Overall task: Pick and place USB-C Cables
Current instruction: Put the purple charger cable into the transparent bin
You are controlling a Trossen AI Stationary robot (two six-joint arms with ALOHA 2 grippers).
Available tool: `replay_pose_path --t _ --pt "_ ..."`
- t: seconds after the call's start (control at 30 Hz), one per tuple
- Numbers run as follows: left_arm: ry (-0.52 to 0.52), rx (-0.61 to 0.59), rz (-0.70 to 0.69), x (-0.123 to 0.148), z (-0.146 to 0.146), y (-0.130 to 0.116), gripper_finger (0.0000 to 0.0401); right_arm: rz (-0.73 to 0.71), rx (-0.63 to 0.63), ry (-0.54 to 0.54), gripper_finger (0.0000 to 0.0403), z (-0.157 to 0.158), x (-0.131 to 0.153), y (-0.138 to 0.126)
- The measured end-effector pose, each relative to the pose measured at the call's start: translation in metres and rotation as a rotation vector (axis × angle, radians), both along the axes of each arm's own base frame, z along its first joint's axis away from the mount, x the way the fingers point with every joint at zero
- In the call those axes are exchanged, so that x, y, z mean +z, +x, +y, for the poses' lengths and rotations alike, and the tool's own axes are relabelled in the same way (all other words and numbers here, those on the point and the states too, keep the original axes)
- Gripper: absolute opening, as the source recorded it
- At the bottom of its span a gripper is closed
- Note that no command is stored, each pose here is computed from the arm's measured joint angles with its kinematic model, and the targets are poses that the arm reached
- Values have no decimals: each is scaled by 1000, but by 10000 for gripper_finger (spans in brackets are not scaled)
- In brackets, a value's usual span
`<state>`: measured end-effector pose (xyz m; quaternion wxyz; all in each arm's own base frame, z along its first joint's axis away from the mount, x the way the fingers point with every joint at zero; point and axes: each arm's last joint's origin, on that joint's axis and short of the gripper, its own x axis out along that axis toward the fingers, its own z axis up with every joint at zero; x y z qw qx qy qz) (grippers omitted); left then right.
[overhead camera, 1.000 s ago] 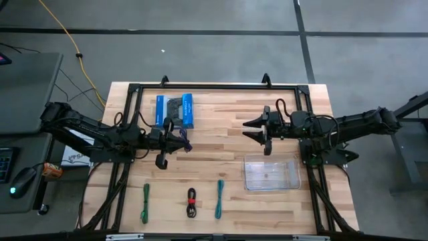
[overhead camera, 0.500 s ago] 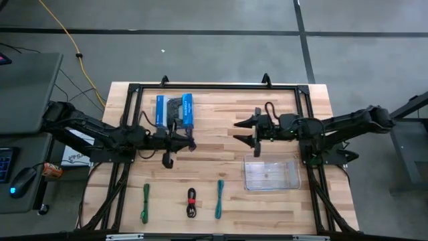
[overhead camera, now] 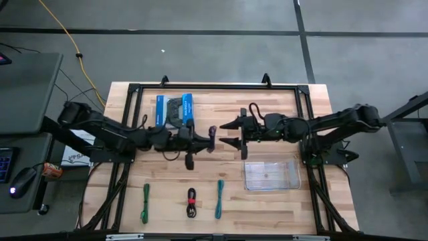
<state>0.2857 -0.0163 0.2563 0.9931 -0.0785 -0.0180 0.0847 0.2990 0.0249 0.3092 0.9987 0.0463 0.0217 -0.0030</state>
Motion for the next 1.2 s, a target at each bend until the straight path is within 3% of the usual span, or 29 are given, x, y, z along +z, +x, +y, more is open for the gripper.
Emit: replay_pose_path --t 0.23,1.2 --pt "0 6 4 1 6 17 0 13 22 0 220 2 -5 10" --pt "8 1 -8 -2 8 39 0 9 -2 10 220 1 -5 12"
